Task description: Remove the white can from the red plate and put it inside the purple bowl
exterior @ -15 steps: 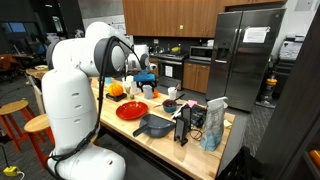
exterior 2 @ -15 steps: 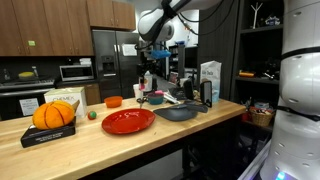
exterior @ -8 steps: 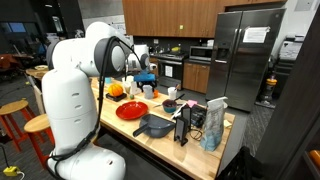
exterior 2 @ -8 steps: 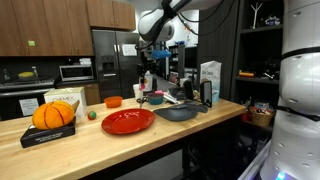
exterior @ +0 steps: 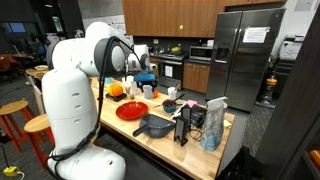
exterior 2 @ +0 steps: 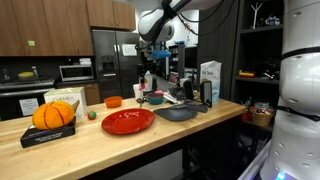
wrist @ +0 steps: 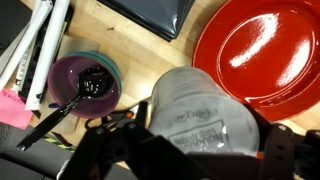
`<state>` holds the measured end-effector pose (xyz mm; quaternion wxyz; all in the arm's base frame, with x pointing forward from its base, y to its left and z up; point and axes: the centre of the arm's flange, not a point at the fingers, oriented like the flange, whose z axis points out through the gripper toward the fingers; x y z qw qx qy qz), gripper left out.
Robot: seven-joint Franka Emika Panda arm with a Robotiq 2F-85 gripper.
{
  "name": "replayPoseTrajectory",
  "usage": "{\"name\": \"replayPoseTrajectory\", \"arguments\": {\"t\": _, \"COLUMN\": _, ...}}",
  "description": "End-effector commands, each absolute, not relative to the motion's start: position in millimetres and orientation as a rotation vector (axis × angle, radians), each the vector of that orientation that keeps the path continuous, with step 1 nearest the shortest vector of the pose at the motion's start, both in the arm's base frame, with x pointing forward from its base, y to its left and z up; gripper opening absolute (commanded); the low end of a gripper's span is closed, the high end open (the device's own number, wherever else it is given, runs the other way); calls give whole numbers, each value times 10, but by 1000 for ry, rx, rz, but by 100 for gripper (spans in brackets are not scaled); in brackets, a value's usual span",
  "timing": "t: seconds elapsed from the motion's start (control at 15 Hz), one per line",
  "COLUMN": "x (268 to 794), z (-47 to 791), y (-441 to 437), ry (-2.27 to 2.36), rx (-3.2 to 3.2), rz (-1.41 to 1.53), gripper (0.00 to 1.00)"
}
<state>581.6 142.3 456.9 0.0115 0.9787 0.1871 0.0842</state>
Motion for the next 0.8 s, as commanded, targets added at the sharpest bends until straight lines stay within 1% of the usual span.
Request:
{"name": "replayPoseTrajectory", "arguments": {"t": 0.0, "x": 5858, "z": 4538, "y": 1396, "ry": 578, "rx": 3052, "rz": 256, "gripper": 62}}
{"name": "replayPoseTrajectory", "arguments": {"t": 0.73, "x": 6370, "z": 4471, "y": 977, "ry": 588, "rx": 3019, "rz": 250, "gripper": 62}}
